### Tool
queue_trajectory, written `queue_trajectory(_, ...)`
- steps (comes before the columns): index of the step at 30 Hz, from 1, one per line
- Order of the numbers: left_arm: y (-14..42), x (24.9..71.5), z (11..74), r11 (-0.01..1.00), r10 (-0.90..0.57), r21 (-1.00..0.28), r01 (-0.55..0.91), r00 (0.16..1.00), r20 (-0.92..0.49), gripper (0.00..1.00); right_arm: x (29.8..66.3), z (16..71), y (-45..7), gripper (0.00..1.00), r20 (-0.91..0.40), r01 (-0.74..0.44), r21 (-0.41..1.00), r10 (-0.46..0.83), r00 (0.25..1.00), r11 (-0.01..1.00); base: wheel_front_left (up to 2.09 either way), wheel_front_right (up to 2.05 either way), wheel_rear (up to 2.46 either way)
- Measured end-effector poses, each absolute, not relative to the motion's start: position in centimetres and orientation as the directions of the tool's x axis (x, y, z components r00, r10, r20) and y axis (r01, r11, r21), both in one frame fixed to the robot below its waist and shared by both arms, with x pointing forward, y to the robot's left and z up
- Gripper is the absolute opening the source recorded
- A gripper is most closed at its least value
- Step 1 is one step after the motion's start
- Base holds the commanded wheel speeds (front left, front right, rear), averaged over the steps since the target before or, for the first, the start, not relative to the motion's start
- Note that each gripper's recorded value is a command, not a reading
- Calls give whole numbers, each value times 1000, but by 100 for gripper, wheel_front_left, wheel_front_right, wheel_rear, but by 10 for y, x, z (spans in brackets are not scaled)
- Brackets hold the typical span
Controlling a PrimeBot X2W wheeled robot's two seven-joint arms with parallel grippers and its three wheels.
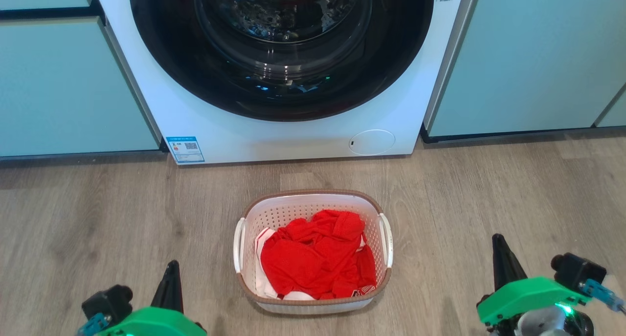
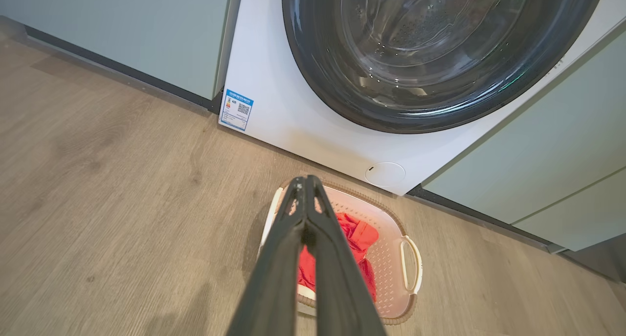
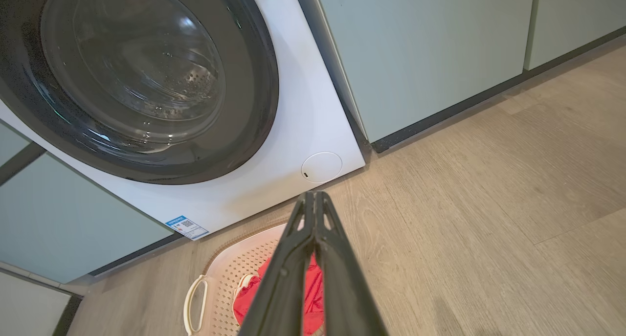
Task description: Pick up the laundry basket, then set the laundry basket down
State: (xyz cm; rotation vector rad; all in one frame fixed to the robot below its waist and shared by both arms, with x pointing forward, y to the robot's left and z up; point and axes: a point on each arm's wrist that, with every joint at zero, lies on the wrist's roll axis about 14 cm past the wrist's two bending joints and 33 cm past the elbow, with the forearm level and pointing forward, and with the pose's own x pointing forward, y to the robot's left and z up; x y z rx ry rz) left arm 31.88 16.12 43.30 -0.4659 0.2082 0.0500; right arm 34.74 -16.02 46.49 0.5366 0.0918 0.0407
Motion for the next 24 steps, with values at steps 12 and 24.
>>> queue_trajectory(12, 163, 325, 434, 818, -3, -560, -127, 974, -226, 0, 351, 465, -168, 0, -88, 27, 622, 35, 995, 783, 0, 0, 0)
queue_trajectory(24, 168, 331, 435, 727, -1, -668, -160, 972, -234, 0, 356, 467, -175, 0, -98, 58, 717, 17, 995, 695, 0, 0, 0)
